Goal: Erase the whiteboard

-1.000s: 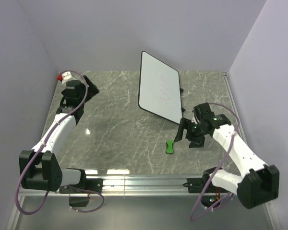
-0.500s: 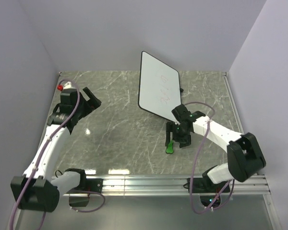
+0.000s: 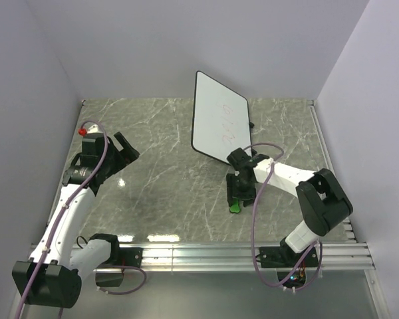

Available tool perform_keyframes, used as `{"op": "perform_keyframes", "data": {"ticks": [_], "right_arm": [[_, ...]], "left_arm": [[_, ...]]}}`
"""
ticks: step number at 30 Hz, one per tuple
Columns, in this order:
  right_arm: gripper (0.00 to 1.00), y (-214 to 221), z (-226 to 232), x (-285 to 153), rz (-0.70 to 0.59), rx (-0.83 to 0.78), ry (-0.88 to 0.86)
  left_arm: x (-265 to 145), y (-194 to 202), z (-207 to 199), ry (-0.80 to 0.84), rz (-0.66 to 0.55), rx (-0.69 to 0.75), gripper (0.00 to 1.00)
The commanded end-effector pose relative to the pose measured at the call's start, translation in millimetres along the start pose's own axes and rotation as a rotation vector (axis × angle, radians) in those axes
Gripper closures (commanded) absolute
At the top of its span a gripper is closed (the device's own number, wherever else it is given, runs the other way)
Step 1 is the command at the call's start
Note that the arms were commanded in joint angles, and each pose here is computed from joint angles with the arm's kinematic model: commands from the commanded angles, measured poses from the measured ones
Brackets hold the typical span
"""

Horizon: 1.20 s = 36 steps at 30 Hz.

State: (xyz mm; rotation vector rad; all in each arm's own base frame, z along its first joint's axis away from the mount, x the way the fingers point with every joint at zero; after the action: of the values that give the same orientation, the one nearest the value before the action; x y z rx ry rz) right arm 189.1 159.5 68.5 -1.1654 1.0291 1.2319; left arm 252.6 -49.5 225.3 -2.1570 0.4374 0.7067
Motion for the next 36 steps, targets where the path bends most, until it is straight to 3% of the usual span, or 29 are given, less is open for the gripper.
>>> {"op": "perform_keyframes", "data": {"ticks": [1,11,14,21,29,36], "right_arm": [[0.36,-14.4,14.9,-4.5,-0.059,-0.033,-0.005],[0.53,-5.4,16.2,2.1,-0.040,-0.056,0.038],[0.64,-0.8,10.3,4.1,-0.037,-0.060,0.065],[0.99,11.8,-7.1,-1.2,-0.049,-0.061,0.125],[1.00,10.8,-7.6,-67.7,-0.174,-0.055,0.090],[1.00,9.0,-3.5,-122.2,-0.273,-0.023,0.041]], "left_arm": [[-5.5,0.9,-1.3,0.022,-0.005,0.020,0.04],[1.7,3.5,1.4,0.012,0.009,0.035,0.05],[1.7,3.4,1.5,0.014,0.006,0.042,0.05],[1.7,4.8,-0.1,0.044,0.003,0.057,0.00],[8.1,-20.2,-32.1,0.151,-0.014,0.112,0.01],[24.6,-54.7,-113.2,0.493,0.017,0.126,0.01]]}}
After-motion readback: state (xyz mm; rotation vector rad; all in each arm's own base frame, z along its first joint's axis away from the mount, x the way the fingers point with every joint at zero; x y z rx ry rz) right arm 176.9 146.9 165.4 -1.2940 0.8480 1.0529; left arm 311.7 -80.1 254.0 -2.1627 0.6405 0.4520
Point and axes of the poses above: each gripper's point midway between its finger pads, its own x axis out along the fingers, its own z axis along the line the jaws close on, y = z × x, the point moved 5 cm from there along -x, back along the fingers, and after that the axes turned 3 degrees about -x, right-handed, at the moved point
